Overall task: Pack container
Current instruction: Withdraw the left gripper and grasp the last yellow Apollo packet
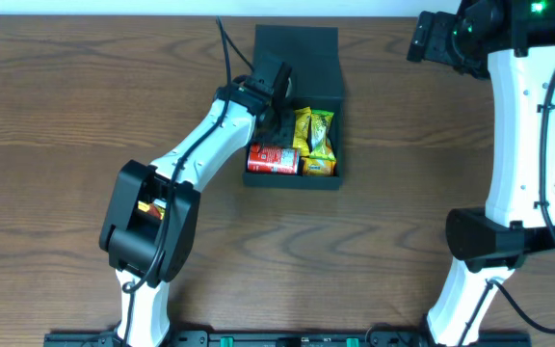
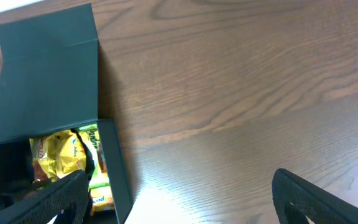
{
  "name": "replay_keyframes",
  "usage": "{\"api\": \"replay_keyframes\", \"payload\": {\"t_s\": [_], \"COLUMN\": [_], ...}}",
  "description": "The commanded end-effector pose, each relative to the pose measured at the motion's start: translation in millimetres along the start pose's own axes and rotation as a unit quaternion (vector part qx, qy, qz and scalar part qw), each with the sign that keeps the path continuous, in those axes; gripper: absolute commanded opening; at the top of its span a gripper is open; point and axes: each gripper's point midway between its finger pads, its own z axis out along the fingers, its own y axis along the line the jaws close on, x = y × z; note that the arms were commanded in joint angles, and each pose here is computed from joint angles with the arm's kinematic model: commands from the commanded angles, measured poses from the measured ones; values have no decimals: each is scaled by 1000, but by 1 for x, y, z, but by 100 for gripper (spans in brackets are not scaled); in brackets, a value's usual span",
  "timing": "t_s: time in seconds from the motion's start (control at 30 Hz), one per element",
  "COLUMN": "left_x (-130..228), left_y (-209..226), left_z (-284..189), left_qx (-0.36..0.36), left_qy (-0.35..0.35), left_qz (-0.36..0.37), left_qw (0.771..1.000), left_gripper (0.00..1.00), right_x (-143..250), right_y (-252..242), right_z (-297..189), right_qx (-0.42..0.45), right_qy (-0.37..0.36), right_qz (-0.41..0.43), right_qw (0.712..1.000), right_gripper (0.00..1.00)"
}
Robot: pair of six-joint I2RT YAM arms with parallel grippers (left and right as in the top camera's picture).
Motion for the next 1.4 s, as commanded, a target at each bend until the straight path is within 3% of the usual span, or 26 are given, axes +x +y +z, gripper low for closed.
{"api": "replay_keyframes", "payload": {"t_s": [0.0,0.1,0.17,0.23,0.33,0.5,0.67,0.8,1.0,1.17,1.23,1.37], "left_x": [-42,-57,-56,-40,1,63,102,141,189,196,193,191], "left_y": [-24,-17,14,55,117,179,192,197,206,212,215,220], "left_z": [-59,-98,-125,-148,-174,-193,-194,-171,-133,-110,-103,-88], "left_qx": [22,-16,-87,-158,-229,-261,-273,-268,-284,-278,-274,-265], "left_qy": [-72,-110,-131,-134,-86,28,33,19,62,48,35,15], "left_qz": [24,15,-88,-197,-315,-406,-426,-431,-431,-431,-431,-434], "left_qw": [997,994,984,958,917,875,862,861,854,857,859,861], "left_gripper": [48,42,42,42,39,23,27,40,41,51,60,61], "right_x": [-2,-2,-2,-1,-1,-3,-4,-8,-10,-10,-10,-9], "right_y": [-2,-2,-3,-4,-5,-6,-7,-6,-5,-5,-5,-5], "right_z": [-1,-1,-1,-1,-1,-1,-1,-1,-1,-1,-1,-1], "right_qx": [2,2,2,4,8,13,16,12,11,11,11,12], "right_qy": [-4,-4,-4,-3,-3,-7,-9,-18,-22,-22,-22,-20], "right_qz": [-5,-5,-5,-5,-8,-19,-19,-18,-17,-17,-17,-17], "right_qw": [1000,1000,1000,1000,1000,1000,1000,1000,1000,1000,1000,1000], "right_gripper": [94,94,95,95,95,95,97,98,98,98,98,98]}}
